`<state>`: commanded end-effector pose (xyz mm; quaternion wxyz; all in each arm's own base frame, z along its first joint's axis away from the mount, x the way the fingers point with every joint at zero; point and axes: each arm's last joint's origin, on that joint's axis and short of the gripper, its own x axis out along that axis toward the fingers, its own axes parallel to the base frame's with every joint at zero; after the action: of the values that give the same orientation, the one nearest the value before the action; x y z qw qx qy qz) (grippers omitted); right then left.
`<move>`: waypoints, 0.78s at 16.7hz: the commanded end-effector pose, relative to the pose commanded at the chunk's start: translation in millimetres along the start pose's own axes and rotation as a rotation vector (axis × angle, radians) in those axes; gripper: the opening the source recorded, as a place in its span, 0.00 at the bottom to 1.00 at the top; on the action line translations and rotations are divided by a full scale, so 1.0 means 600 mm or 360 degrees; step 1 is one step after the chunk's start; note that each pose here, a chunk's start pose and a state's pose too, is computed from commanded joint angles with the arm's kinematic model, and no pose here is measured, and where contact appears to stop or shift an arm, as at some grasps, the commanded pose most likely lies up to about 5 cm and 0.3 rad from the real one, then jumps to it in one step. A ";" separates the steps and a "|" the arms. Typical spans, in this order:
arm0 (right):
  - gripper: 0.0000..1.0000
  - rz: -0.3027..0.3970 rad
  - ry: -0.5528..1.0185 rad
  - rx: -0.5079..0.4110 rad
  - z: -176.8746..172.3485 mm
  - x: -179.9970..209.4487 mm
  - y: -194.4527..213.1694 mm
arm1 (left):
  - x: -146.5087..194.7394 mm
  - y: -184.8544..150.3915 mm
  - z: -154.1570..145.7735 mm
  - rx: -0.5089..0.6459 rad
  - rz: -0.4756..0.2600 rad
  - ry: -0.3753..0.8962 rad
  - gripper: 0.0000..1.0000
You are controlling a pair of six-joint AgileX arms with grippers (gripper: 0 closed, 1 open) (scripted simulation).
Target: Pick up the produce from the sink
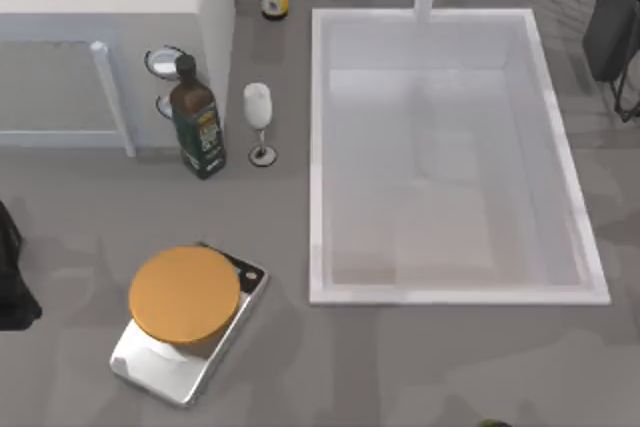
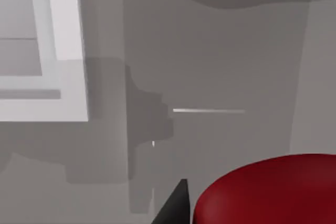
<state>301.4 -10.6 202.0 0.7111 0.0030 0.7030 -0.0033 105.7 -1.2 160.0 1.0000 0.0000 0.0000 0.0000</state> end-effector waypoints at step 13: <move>0.30 0.0001 0.0018 0.0002 -0.012 0.070 -0.001 | 0.000 0.000 0.000 0.0000 0.0000 0.0000 1.00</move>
<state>294.8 -10.9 160.0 0.7071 0.0035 0.7071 -0.0035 105.7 -1.2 160.0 1.0000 0.0000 0.0000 0.0000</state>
